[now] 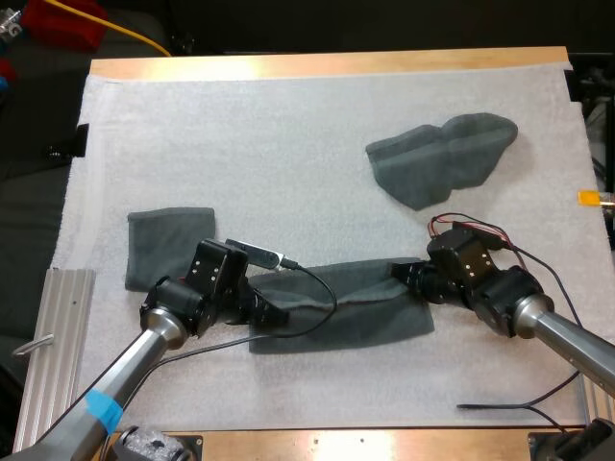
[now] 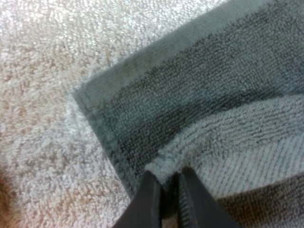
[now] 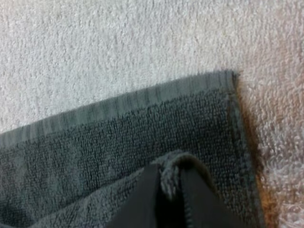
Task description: Pick towel from pile, fold and stack
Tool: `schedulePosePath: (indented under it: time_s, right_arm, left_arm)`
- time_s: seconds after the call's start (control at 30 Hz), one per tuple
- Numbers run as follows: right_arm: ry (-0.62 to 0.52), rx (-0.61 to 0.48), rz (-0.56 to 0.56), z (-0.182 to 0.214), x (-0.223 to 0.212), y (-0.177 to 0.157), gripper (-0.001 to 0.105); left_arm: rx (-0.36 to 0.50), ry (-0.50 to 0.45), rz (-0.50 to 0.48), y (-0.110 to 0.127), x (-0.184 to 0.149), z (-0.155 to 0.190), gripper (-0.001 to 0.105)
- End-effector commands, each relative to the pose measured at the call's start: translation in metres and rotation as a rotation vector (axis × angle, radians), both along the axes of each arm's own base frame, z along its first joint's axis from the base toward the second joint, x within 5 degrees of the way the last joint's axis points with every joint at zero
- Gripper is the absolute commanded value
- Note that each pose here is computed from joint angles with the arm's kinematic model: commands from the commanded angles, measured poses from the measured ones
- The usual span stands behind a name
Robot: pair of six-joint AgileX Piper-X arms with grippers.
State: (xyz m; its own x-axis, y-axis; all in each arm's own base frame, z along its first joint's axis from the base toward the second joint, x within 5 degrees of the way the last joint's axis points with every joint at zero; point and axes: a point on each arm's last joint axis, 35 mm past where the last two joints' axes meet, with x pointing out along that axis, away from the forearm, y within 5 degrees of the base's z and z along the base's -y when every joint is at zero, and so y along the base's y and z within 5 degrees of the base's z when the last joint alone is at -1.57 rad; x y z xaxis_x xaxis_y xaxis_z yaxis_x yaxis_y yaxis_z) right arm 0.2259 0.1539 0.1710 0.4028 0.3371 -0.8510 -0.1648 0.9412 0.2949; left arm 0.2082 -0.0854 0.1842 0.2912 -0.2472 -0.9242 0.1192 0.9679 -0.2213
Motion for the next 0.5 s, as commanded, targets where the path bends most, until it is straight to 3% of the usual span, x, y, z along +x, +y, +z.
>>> schedulePosePath:
  time_s: [0.0,0.07,0.13,0.2,0.23,0.3,0.33,0.4,0.47]
  right_arm:
    - [-0.011,-0.011,-0.001,0.001,0.003,-0.001,0.001]
    - [-0.019,-0.005,-0.001,0.001,0.003,0.000,0.002]
    - [-0.031,0.005,0.001,0.002,0.004,0.001,0.007]
    - [-0.053,0.029,0.006,0.004,0.007,0.003,0.019]
    - [-0.054,0.036,0.009,0.005,0.007,0.003,0.022]
    - [-0.089,0.095,0.030,0.009,0.011,0.007,0.044]
    - [-0.102,0.111,0.035,0.010,0.012,0.008,0.048]
    - [-0.142,0.152,0.046,0.014,0.015,0.011,0.065]
    - [-0.155,0.165,0.050,0.016,0.016,0.012,0.073]
  left_arm:
    - [0.012,-0.013,0.014,0.000,0.001,0.003,0.004]
    - [0.013,-0.013,0.012,0.000,0.001,0.003,0.013]
    - [0.010,-0.014,0.011,0.000,0.002,0.003,0.034]
    - [-0.003,-0.013,0.008,0.000,0.002,0.003,0.065]
    - [-0.008,-0.012,0.006,-0.001,0.002,0.003,0.072]
    - [-0.021,-0.011,0.001,-0.001,0.003,0.006,0.069]
    - [-0.029,-0.011,-0.002,-0.002,0.003,0.007,0.068]
    - [-0.060,-0.016,-0.017,-0.004,0.006,0.013,0.066]
    - [-0.067,-0.025,-0.020,-0.006,0.009,0.020,0.066]
